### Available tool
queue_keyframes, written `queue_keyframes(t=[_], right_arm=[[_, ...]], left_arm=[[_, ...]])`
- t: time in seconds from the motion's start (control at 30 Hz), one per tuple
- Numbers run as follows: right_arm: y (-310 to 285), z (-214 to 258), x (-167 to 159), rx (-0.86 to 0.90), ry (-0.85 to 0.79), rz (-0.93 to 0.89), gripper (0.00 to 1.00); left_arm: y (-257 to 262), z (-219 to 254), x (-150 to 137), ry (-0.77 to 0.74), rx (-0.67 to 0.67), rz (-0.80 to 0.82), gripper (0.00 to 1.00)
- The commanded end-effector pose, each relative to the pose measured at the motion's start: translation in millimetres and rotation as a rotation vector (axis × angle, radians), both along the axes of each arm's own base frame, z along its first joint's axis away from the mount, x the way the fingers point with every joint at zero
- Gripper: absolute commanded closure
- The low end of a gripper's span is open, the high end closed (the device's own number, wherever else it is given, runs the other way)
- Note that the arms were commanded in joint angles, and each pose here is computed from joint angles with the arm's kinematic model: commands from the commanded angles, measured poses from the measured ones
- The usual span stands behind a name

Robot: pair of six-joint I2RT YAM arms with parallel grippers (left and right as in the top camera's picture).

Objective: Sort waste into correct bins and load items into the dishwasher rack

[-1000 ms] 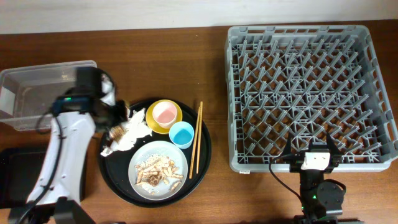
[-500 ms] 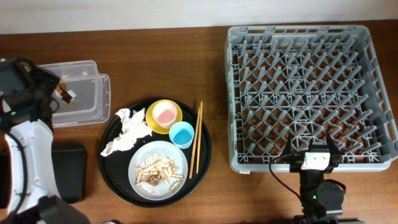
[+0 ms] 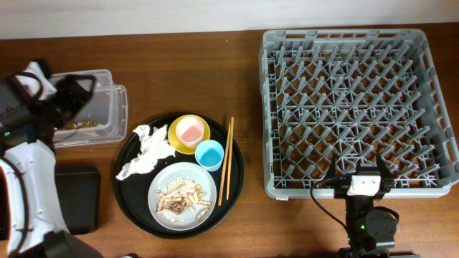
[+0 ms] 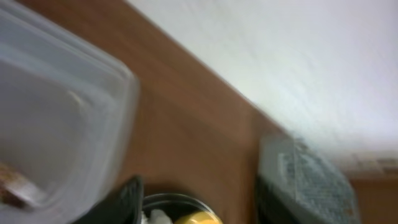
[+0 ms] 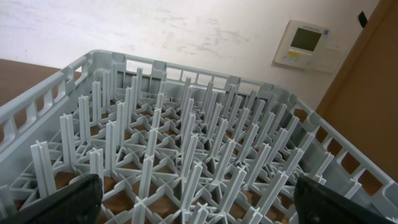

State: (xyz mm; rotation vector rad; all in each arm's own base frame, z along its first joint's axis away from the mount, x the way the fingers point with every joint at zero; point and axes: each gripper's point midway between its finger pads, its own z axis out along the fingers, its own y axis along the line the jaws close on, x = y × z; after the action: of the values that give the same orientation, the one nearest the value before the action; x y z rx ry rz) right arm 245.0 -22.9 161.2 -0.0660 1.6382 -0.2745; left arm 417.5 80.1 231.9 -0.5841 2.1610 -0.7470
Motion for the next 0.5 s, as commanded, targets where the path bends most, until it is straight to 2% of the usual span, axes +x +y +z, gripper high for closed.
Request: queue_keyframes(t=[0.0,0.07,0.1,0.23,0.47], right_arm=[[-4.4,-2.8,-0.7,0.0,0.005,-0.023,0.02],[-4.4,-2.8,-0.7,0.0,0.005,-0.023,0.02],[-4.4,-2.8,-0.7,0.0,0.005,-0.023,0.02],[-4.4,-2.8,-0.7,0.0,0.005,-0.023,0.02],[-4.4,-2.8,-0.7,0.0,0.005,-0.023,0.01]], left_arm=[[-57.2,-29.3,-29.8,0.136,0.094,-0.221,0.54],[-68.8,-57.6,-50.3,0.304,0.212,-0.229,0.56],[-73.7,-73.4,-65.1,0.413,0.326,-0.231,0.55],[-66.7,-95.0,-91.2,0.591,0.545,-0.16,0.55],[-66.7,-147.6,-100.2,0.633,0.564,-0.141,0.55]])
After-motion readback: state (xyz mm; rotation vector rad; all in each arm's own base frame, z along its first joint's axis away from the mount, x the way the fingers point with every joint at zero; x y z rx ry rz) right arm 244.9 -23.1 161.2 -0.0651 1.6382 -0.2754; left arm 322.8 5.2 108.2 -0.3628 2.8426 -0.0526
